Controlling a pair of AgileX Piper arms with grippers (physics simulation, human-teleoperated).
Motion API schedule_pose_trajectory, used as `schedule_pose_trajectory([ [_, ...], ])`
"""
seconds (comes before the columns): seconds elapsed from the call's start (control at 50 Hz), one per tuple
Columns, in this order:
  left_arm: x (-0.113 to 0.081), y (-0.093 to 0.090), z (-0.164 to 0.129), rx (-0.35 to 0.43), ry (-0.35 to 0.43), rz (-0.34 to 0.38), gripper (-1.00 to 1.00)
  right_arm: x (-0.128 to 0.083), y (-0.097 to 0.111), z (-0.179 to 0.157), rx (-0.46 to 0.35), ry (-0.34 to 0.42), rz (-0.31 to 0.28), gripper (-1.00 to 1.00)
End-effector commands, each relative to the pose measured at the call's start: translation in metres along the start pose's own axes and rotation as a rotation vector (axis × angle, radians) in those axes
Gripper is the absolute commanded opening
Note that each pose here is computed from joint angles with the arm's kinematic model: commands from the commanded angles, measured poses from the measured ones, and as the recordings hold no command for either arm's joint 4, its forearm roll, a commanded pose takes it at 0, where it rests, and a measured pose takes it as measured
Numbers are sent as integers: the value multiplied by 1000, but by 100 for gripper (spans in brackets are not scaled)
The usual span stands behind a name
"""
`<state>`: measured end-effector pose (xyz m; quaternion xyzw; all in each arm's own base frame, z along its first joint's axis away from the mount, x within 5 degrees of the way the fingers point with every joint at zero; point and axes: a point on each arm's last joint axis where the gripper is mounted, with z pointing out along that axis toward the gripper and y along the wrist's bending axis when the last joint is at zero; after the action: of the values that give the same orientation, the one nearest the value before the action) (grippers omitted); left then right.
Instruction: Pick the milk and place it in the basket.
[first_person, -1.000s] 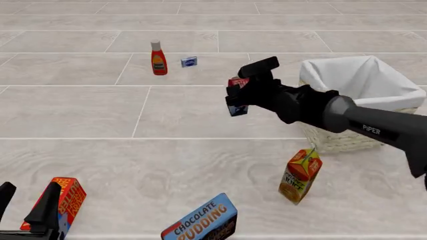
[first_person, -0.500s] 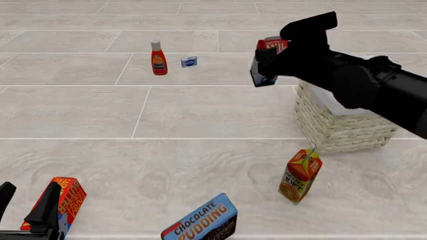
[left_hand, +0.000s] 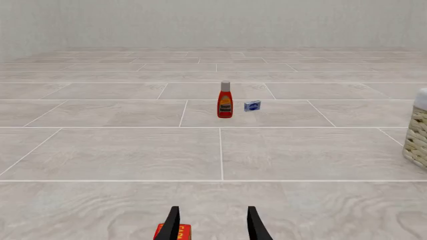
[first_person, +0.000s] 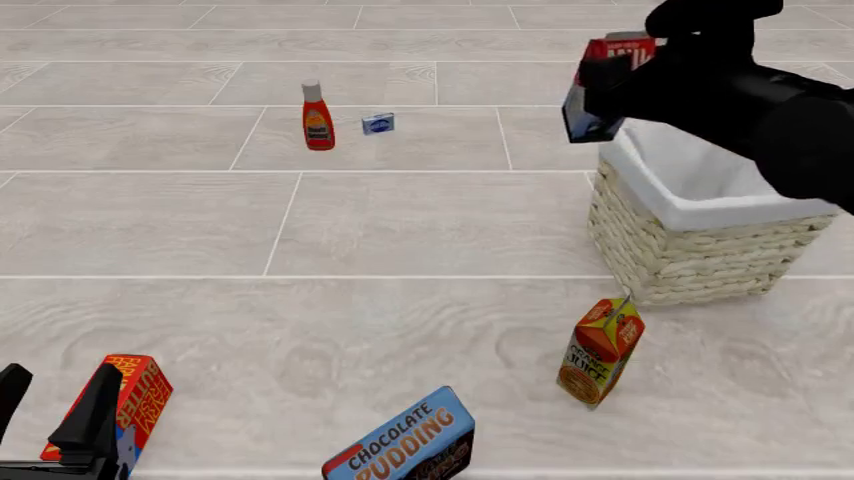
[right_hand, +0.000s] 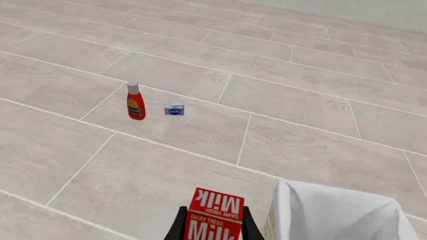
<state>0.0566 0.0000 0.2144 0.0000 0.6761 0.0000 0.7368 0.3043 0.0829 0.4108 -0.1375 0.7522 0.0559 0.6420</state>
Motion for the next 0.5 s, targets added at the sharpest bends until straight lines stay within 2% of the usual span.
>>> schedule_pose_trajectory([
  [0.02, 0, 0, 0, 0, 0, 0, 100, -10, -20, -13, 67, -30, 9, -100],
  [0.5, 0, 0, 0, 0, 0, 0, 100, -6, -58, -16, 187, 1, 10, -100],
])
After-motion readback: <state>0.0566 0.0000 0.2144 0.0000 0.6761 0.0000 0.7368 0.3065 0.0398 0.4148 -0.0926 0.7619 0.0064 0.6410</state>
